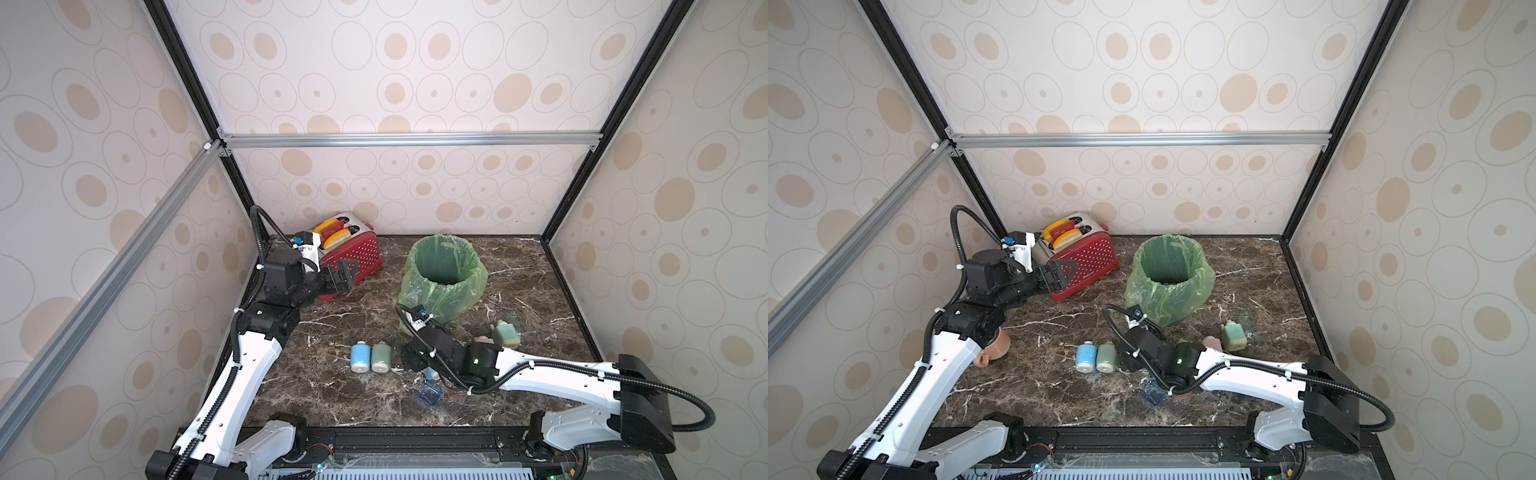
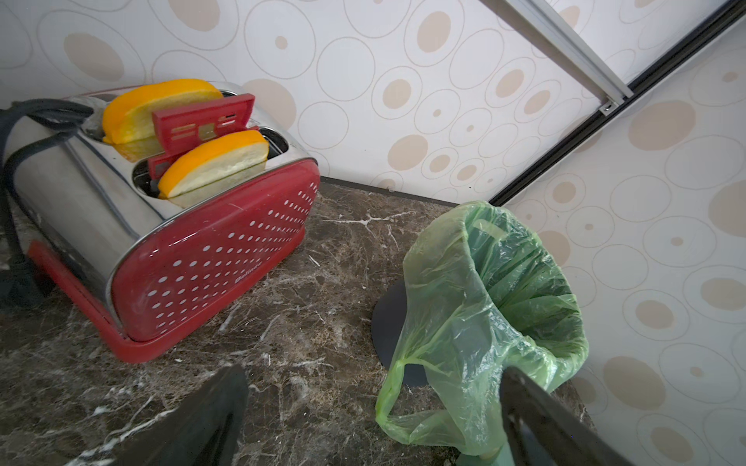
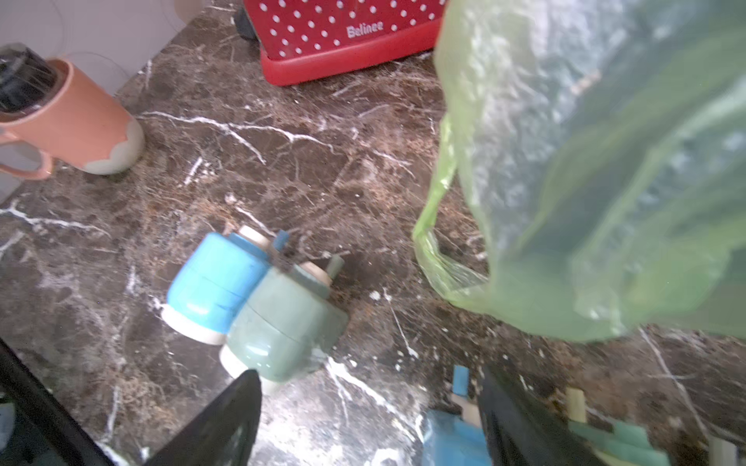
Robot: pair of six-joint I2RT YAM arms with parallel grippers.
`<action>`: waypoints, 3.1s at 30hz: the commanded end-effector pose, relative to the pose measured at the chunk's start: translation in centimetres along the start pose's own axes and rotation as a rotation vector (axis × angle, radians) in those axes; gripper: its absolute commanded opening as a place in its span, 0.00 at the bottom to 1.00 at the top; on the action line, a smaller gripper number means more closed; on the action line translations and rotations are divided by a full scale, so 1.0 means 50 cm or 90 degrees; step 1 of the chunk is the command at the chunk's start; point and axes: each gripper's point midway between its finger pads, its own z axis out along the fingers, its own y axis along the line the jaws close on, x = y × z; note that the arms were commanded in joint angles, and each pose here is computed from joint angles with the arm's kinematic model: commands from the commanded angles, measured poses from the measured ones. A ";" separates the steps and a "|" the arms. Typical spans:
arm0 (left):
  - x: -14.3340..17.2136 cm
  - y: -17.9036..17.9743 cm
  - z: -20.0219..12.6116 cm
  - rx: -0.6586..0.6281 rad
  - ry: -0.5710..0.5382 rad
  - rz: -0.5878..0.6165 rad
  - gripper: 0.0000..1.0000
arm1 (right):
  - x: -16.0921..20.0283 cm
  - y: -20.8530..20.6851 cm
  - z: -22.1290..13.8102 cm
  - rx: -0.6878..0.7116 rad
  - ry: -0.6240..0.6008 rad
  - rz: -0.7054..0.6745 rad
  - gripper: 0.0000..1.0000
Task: Take out the pencil sharpener tray and clean the shavings
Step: Place the pencil sharpener at the center of the board, then pick up the pencil sharpener from the center of the board.
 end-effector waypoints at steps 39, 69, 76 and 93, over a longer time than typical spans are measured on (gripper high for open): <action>-0.015 0.018 -0.024 -0.028 -0.021 -0.001 0.99 | 0.143 0.068 0.133 -0.040 0.215 -0.080 0.83; -0.019 -0.116 -0.007 0.248 -0.029 -0.001 0.99 | 0.102 0.042 -0.055 -0.210 0.240 -0.114 0.08; 0.014 -0.274 -0.065 0.495 0.008 0.072 0.99 | 0.004 0.032 -0.250 -0.420 0.187 -0.096 0.01; 0.236 -0.480 -0.139 0.748 0.259 0.221 0.94 | -0.104 0.017 -0.447 -0.602 0.048 -0.118 0.00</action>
